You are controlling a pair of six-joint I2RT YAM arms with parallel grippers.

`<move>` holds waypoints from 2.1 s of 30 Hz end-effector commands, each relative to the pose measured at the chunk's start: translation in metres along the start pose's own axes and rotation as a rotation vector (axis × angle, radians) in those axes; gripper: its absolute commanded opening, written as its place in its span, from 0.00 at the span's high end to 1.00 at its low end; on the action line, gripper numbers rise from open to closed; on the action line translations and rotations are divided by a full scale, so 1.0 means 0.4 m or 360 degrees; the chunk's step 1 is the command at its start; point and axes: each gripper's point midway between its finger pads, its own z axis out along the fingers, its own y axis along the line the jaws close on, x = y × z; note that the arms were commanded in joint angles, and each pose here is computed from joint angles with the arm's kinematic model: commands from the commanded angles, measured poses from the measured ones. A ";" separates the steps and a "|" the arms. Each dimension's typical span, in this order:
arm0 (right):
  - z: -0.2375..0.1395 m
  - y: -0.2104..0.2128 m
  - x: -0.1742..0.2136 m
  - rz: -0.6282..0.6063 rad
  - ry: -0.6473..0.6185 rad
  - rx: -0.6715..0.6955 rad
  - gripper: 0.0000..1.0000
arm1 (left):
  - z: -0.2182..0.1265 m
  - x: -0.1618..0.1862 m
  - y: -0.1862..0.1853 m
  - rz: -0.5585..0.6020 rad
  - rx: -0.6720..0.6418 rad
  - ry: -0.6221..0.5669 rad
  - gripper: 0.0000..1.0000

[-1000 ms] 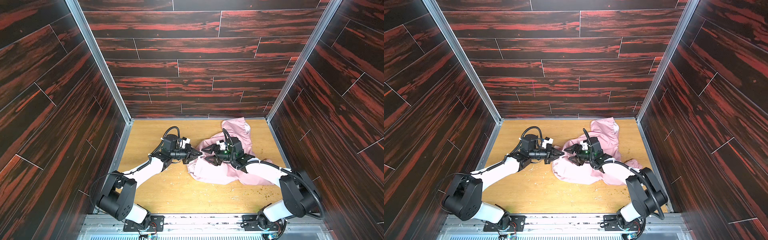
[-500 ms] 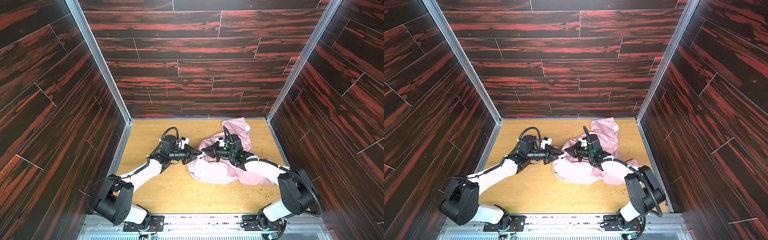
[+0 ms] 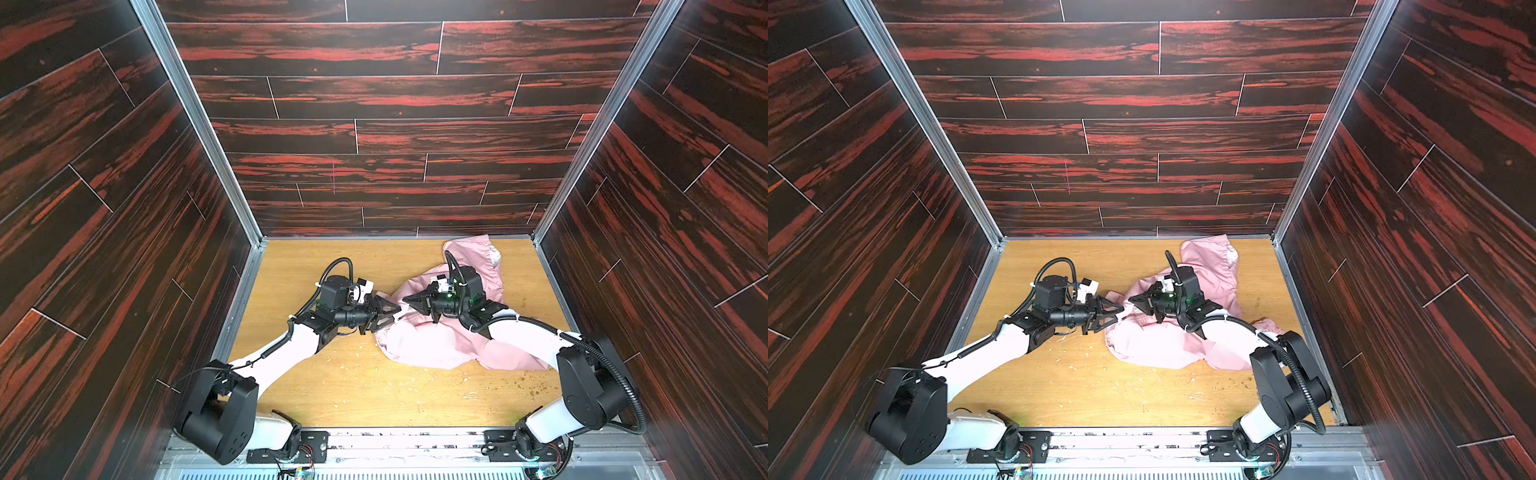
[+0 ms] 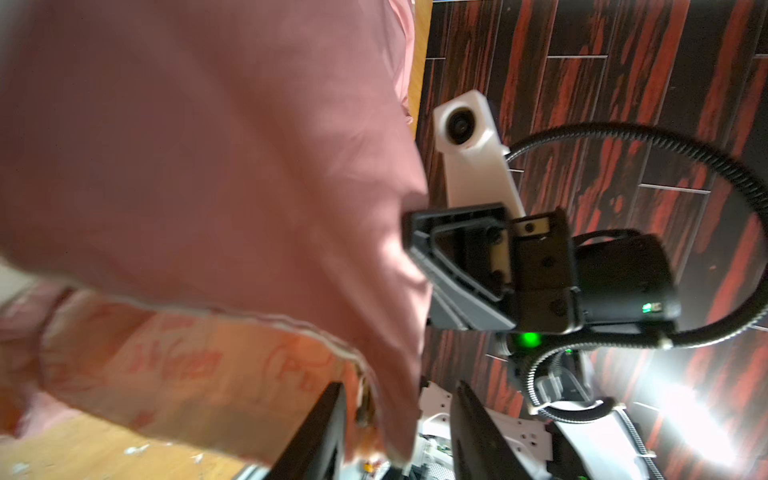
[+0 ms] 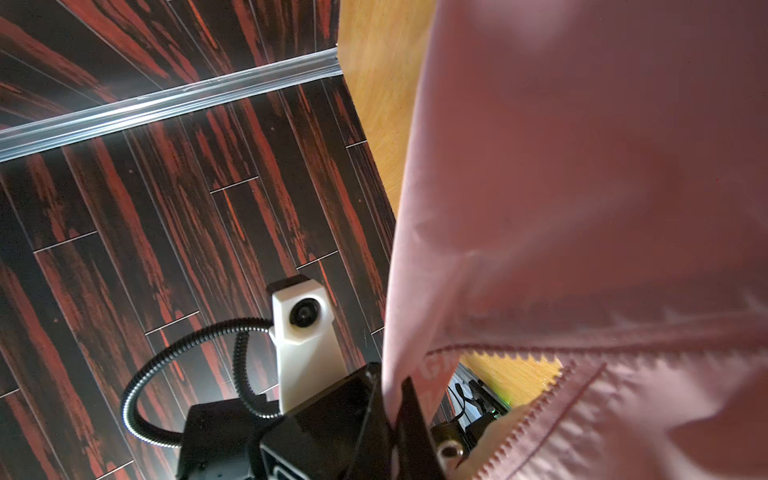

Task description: Zip up the jacket

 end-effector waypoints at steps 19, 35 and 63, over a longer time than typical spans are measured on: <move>0.020 0.022 0.005 0.0020 0.0062 -0.0030 1.00 | -0.004 -0.015 -0.057 0.0400 -0.0086 -0.0191 0.54; 0.024 0.027 0.002 0.0042 0.0064 -0.0052 1.00 | 0.057 0.012 -0.063 0.0467 -0.0091 -0.0135 0.56; 0.018 0.021 0.004 0.0000 0.0070 -0.0018 1.00 | 0.050 0.011 -0.081 0.0401 0.0047 -0.0201 0.99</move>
